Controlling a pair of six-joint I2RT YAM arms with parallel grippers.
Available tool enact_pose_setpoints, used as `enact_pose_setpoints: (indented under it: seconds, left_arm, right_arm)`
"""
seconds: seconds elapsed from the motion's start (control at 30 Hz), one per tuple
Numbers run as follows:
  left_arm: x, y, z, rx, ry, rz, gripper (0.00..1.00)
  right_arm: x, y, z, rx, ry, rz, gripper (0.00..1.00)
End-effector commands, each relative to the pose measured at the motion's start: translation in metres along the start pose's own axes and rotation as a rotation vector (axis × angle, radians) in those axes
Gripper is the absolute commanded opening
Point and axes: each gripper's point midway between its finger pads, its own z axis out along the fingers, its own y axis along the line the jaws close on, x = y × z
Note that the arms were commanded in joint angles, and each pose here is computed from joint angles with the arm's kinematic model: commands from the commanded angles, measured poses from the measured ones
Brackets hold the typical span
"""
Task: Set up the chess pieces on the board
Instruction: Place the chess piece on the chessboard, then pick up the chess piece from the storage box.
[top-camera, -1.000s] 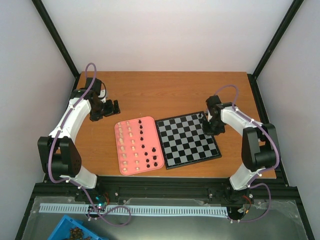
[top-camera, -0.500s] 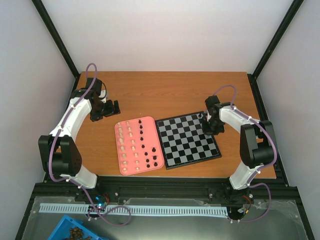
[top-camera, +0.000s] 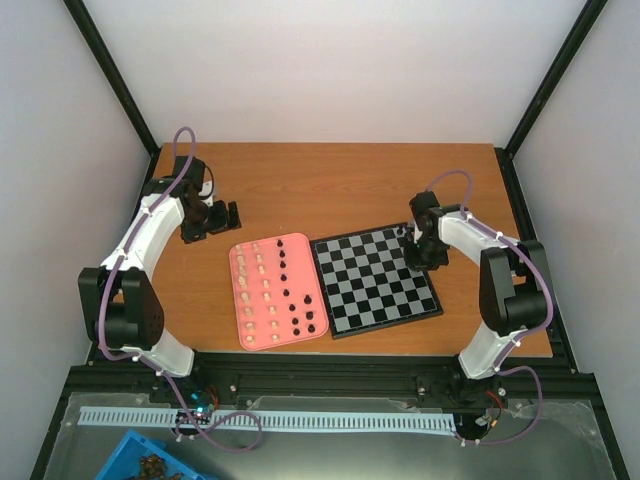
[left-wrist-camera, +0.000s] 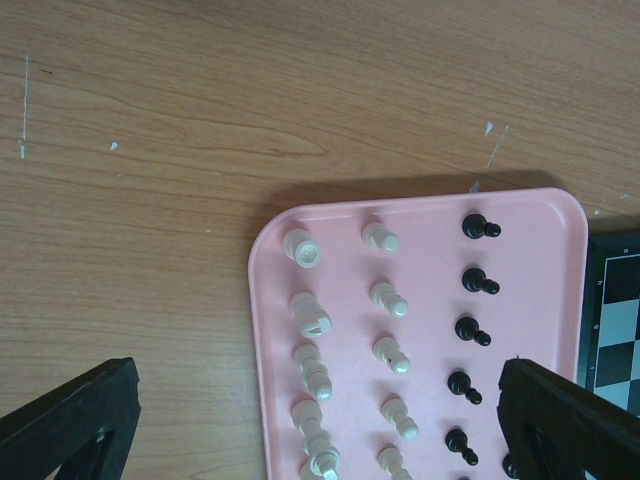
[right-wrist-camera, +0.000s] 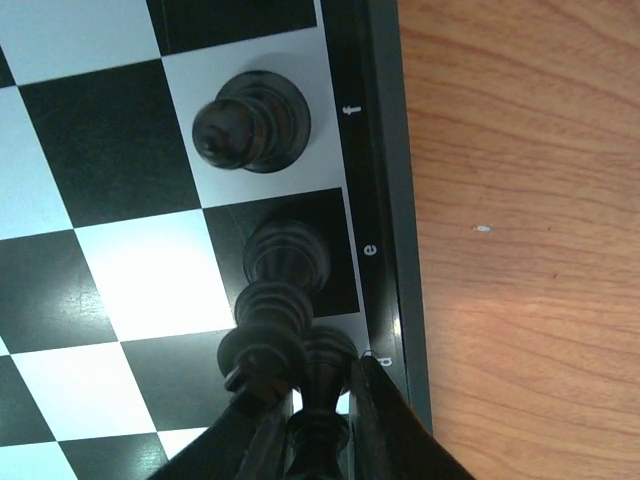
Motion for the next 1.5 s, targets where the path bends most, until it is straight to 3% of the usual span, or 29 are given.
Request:
enact_pose_setpoints:
  seconds: [0.0,0.4,0.57,0.93,1.2,1.47]
  left_arm:
    - [-0.008,-0.004,-0.007,0.000,-0.021,0.014,1.00]
    - [-0.006,-0.005,-0.008,0.004,-0.023,0.013,1.00]
    - [-0.006,-0.005,-0.008,0.006,-0.022,0.013,1.00]
    - [-0.009,-0.007,-0.009,0.011,-0.025,0.012,1.00]
    - [-0.010,-0.008,-0.010,0.013,-0.026,0.013,1.00]
    - [-0.009,-0.008,-0.010,0.018,-0.025,0.010,1.00]
  right_arm:
    - [0.003,-0.002,0.000,-0.013,-0.005,-0.003,0.19]
    - [0.008,0.002,-0.006,-0.036,-0.012,-0.004,0.26]
    - [0.007,0.001,-0.018,-0.035,-0.031,0.002,0.40]
    - [-0.012,0.014,-0.086,-0.073,-0.154,-0.005,0.47]
    - [-0.027,0.136,-0.106,-0.136,-0.205,-0.284,0.51]
    - [-0.006,0.263,-0.072,-0.250,-0.124,-0.557,0.53]
